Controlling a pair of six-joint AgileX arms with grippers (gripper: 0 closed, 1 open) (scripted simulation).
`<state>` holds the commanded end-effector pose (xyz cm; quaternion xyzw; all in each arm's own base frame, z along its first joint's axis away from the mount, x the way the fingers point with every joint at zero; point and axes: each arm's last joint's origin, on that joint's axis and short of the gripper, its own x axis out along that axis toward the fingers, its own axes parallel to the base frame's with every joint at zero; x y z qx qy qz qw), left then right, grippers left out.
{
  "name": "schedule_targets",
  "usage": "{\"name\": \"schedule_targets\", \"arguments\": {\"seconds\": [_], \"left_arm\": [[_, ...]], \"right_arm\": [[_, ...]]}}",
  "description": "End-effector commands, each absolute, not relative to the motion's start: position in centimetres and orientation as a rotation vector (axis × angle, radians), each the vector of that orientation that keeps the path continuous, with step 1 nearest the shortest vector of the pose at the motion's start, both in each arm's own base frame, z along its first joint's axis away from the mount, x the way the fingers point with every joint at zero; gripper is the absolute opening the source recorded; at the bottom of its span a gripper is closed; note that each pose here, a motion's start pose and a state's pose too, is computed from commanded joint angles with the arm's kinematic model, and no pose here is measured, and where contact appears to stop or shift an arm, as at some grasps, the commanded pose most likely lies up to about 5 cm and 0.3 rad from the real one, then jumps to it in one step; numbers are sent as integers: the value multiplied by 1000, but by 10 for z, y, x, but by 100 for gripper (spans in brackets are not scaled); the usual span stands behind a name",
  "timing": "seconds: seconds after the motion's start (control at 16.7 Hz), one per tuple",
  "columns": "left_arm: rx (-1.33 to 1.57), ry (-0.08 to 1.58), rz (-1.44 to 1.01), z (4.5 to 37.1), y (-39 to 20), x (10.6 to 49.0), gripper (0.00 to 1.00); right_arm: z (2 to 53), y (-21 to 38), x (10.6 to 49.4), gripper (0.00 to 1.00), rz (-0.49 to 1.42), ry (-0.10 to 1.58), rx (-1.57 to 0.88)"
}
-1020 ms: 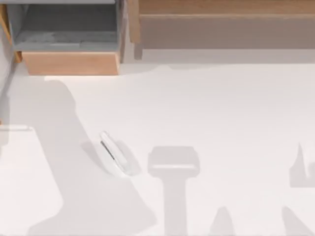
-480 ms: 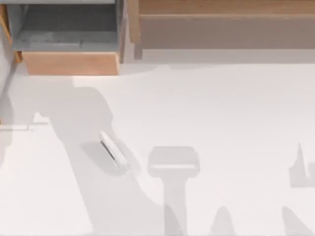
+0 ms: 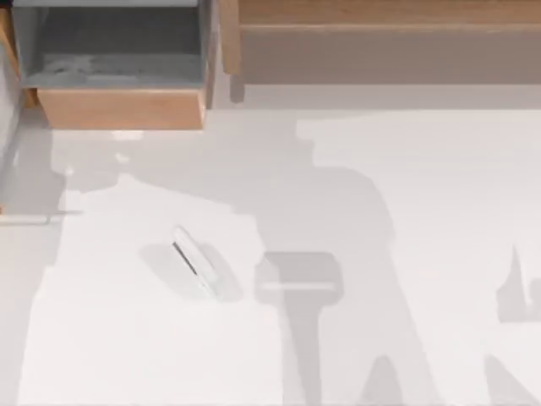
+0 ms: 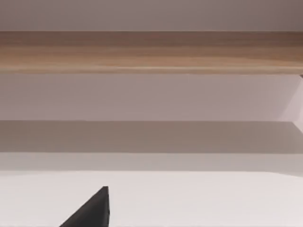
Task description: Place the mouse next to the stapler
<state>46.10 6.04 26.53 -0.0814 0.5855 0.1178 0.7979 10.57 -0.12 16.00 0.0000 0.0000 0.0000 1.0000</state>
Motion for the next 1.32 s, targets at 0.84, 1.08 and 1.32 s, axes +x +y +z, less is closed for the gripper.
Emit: {"name": "schedule_targets", "arguments": {"seconds": [0.84, 1.08, 1.32], "left_arm": [[-54, 1413, 37, 186, -232, 364, 0], [8, 1453, -6, 163, -275, 324, 0], [35, 1466, -22, 154, -290, 307, 0]], "right_arm": [[160, -1, 106, 100, 0, 0, 0], [160, -1, 106, 100, 0, 0, 0], [160, -1, 106, 100, 0, 0, 0]]}}
